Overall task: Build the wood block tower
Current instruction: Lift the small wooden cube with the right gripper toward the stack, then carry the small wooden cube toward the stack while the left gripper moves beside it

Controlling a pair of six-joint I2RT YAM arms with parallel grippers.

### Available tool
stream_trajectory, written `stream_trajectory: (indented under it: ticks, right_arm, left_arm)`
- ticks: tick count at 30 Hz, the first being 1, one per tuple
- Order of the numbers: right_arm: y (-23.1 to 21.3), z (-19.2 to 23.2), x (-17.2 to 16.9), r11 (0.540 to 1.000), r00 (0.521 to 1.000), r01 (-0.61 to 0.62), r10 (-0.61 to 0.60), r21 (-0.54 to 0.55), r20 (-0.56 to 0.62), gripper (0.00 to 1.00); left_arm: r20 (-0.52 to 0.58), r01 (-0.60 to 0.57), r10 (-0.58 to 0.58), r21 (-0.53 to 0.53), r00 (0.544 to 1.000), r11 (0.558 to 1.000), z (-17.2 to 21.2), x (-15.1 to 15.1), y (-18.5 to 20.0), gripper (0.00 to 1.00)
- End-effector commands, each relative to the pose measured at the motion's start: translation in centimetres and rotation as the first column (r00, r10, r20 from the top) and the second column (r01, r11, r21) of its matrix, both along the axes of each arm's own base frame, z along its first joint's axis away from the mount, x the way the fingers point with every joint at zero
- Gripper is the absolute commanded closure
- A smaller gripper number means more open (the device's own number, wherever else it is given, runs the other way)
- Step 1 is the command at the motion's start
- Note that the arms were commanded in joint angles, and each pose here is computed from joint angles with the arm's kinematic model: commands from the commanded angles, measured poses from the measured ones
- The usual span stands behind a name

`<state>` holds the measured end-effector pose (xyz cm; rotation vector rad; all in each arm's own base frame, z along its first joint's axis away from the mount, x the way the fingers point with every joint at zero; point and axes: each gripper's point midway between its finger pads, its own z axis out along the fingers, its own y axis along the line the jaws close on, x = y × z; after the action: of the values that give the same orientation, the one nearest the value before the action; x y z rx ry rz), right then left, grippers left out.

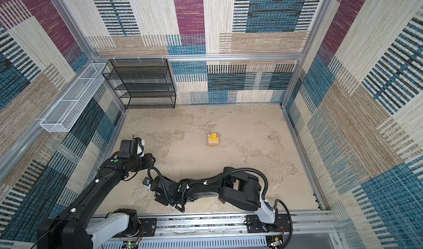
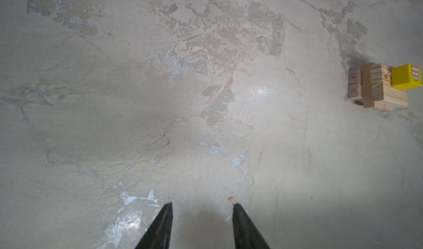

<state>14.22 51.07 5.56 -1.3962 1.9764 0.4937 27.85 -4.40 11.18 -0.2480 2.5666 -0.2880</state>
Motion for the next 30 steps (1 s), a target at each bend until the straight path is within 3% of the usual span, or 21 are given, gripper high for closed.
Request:
stream_trajectory:
  ticks: [1, 11, 21, 30]
  right_arm:
    - [-0.3, 1.6, 0.7, 0.998, 0.998, 0.038, -0.040, 0.047, 0.042, 1.00]
    - [-4.0, 4.0, 2.5, 0.987, 0.986, 0.138, -0.145, 0.084, 0.078, 1.00]
    - [-7.1, 5.5, 4.7, 0.964, 0.964, 0.244, -0.253, 0.105, 0.084, 1.00]
    - [-10.6, 7.8, 7.4, 0.917, 0.923, 0.362, -0.378, 0.167, 0.074, 1.00]
  left_arm:
    - [0.027, -0.013, 0.012, 0.014, 1.000, 1.000, 0.7, 0.5, 0.3, 0.53]
    - [0.128, -0.014, 0.019, -0.039, 0.992, 0.999, 4.2, 3.9, -0.6, 0.58]
    - [0.098, 0.008, 0.004, -0.123, 0.995, 0.992, 3.4, 5.7, -2.5, 0.63]
    - [0.118, 0.092, -0.079, -0.115, 0.990, 0.989, 3.7, 6.7, -5.6, 0.62]
